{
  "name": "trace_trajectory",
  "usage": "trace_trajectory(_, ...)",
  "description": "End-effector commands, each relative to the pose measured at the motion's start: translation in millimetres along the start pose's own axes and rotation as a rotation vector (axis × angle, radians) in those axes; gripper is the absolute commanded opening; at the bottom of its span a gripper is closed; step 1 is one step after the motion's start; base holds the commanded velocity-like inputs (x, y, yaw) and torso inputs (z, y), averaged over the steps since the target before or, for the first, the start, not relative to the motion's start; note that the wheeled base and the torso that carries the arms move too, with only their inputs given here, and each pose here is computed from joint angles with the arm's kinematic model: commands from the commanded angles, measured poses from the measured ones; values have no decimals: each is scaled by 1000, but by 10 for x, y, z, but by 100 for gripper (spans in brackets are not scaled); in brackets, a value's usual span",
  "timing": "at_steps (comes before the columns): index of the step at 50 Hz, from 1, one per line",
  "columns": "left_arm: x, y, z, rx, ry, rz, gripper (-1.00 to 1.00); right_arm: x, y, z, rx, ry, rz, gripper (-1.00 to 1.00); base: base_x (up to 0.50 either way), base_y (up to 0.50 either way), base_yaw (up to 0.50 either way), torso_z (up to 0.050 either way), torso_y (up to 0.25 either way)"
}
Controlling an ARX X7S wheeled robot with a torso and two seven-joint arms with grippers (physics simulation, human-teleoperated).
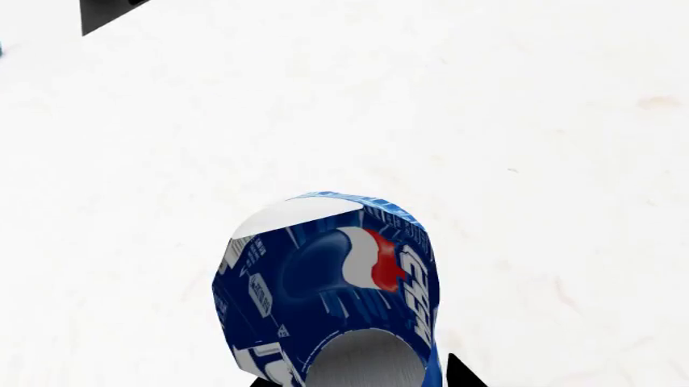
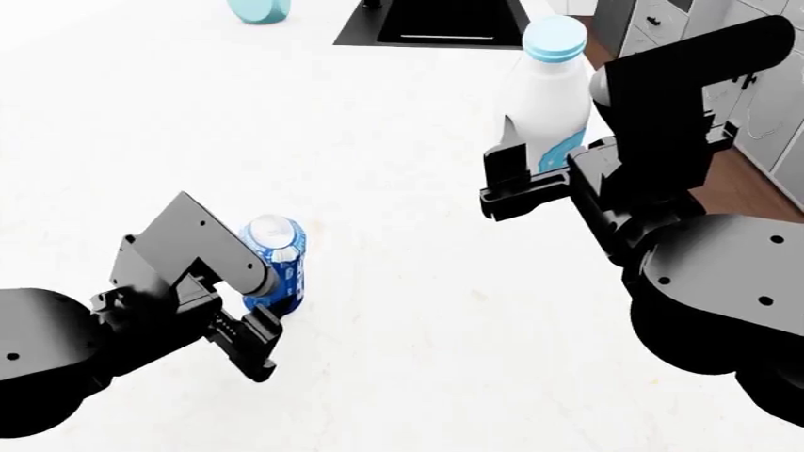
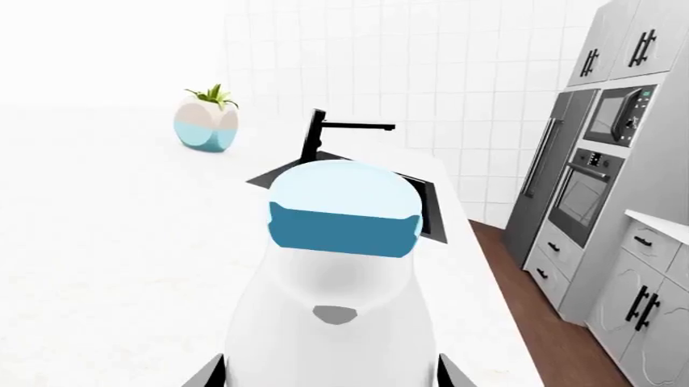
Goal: Move the drinks to the dining counter.
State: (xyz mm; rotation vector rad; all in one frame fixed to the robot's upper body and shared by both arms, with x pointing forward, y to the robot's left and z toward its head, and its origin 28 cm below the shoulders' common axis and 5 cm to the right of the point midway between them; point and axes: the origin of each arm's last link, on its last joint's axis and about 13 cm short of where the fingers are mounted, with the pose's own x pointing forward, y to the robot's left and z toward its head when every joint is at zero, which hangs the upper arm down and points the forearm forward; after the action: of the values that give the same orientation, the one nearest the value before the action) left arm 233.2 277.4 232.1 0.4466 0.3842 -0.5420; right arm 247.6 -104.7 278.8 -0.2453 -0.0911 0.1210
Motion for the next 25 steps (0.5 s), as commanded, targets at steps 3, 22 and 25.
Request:
trace_trajectory(3, -16, -9, -2, 5, -9, 5, -100, 11, -15, 12, -14, -13, -8, -100, 0, 0, 0, 0, 0)
trace_trajectory(22, -55, -3, 6, 12, -24, 24, 100, -5, -21, -9, -11, -11, -12, -100, 0, 0, 0, 1, 1)
trace_trajectory(25, -62, 8, 16, 8, -35, 39, 100, -6, -20, -11, -10, -11, -12, -100, 0, 0, 0, 0, 0)
